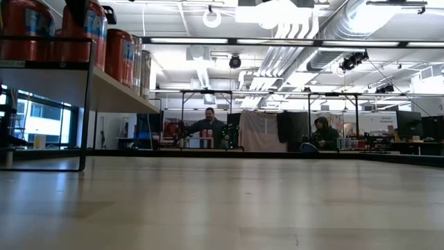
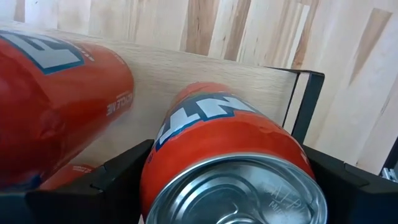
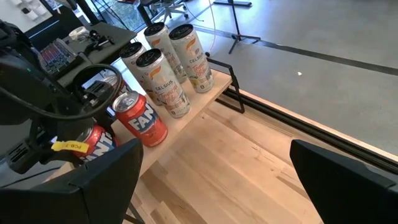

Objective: Place canned beverage on shelf
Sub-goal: Put the red soda can on the shelf aligned with the other red soda can, then adjust the red soda cans

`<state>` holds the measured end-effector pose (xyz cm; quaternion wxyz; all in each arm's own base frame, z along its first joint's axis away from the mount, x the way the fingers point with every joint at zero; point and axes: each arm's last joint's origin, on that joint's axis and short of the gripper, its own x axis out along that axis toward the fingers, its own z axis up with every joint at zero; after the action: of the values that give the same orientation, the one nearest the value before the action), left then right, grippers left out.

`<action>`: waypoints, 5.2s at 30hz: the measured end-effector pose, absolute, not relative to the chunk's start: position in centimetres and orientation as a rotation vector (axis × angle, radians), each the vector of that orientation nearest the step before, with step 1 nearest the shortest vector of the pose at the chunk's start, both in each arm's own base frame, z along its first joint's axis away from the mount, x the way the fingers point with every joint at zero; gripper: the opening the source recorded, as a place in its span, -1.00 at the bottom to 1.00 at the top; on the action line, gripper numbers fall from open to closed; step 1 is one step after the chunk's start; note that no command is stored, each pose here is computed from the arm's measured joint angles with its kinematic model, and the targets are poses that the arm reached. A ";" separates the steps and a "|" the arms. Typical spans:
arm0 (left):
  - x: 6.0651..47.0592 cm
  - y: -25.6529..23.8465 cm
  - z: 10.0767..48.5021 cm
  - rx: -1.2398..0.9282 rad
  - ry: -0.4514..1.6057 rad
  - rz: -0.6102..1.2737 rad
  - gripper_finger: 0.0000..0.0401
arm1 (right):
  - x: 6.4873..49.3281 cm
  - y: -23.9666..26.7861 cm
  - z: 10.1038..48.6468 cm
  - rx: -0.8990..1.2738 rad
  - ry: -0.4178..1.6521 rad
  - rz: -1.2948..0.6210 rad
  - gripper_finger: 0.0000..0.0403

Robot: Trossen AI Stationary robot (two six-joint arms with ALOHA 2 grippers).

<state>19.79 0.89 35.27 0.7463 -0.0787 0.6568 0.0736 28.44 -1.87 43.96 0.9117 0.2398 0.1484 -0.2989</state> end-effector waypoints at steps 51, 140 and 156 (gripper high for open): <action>23.1 1.7 42.1 0.017 0.890 0.175 0.75 | 28.3 -2.0 44.0 0.491 0.275 -0.685 0.95; 11.9 3.3 45.3 -0.247 0.925 0.371 -1.00 | 28.3 -1.7 44.0 0.457 0.293 -0.676 0.95; 10.6 3.2 41.4 -0.155 1.051 0.401 -1.00 | 28.3 -1.8 44.0 0.449 0.278 -0.710 0.95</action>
<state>10.63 3.22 41.38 0.8431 -0.0734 0.4977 0.1898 28.26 -1.79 43.98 0.9036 0.2175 0.1345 -0.3436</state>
